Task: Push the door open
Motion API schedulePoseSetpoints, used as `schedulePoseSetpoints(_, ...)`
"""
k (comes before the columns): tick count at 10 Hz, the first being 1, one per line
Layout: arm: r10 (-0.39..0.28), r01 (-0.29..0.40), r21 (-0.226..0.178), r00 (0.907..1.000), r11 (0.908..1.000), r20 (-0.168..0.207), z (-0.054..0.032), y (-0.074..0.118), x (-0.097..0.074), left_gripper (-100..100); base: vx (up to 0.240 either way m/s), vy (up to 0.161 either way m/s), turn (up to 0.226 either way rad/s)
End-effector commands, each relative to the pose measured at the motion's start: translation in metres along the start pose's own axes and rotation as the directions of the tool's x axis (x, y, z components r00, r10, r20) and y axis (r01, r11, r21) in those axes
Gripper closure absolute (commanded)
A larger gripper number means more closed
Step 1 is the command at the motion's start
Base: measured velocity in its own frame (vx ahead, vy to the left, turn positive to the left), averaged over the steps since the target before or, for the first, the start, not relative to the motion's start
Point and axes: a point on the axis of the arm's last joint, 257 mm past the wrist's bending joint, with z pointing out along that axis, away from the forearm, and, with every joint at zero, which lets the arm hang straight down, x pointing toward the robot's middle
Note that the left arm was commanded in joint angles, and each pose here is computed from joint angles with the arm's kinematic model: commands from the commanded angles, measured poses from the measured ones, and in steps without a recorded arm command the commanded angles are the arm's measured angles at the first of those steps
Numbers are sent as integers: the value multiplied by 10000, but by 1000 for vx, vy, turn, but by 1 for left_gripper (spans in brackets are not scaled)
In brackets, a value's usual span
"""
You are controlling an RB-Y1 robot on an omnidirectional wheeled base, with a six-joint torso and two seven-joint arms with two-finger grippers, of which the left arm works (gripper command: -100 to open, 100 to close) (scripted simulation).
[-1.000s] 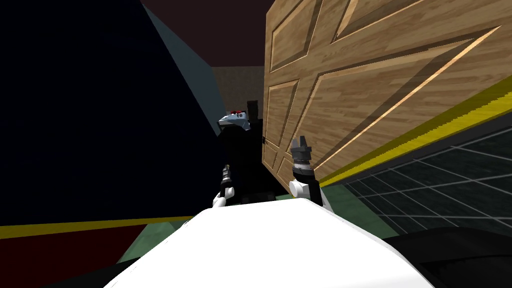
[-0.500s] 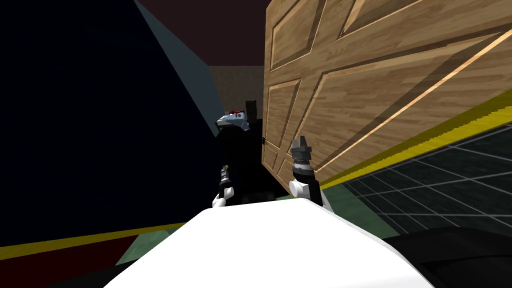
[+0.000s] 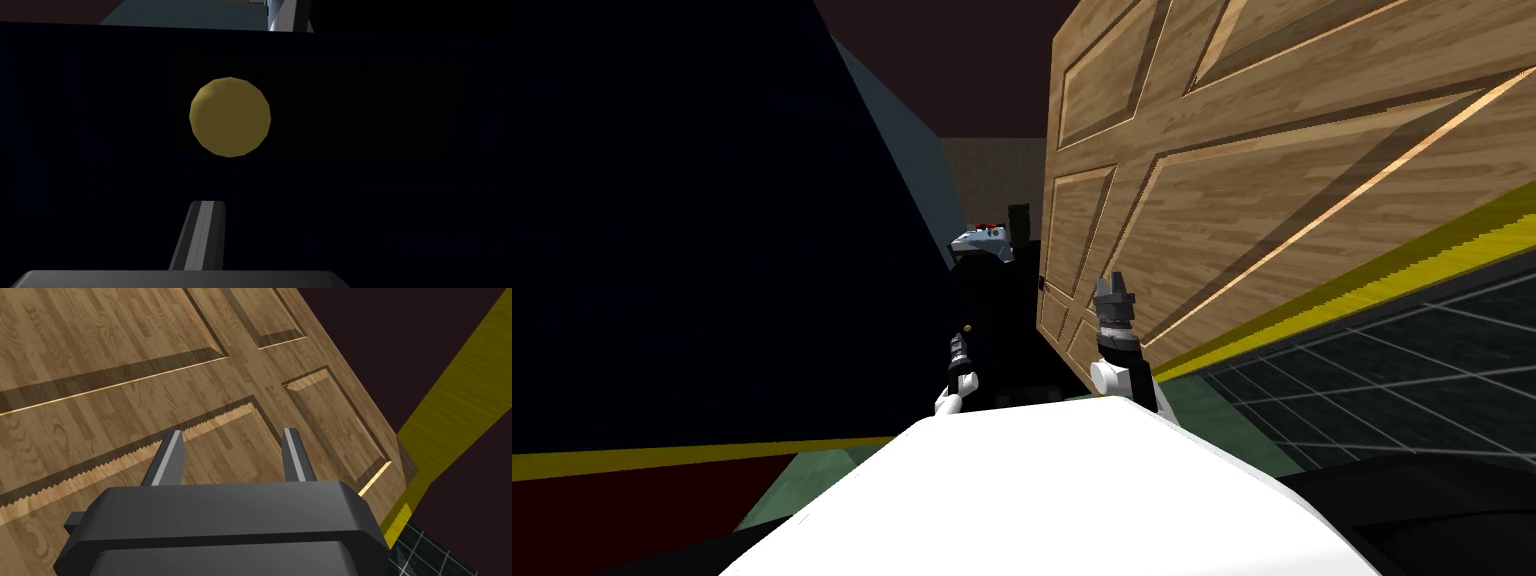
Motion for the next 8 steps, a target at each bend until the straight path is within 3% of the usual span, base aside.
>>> schedulePoseSetpoints(1,-54,56,-155,9999,9999,97,-9,41,-9,-100,-143,-192,88)
schedulePoseSetpoints(4,-252,265,-460,9993,9986,286,-44,126,24,-100,-162,-209,76)
schedulePoseSetpoints(5,-198,208,-404,9995,9990,240,-32,119,6,-100,-68,-83,22)
schedulePoseSetpoints(8,-30,39,-292,9994,9996,331,-56,106,-22,-100,158,78,-20)
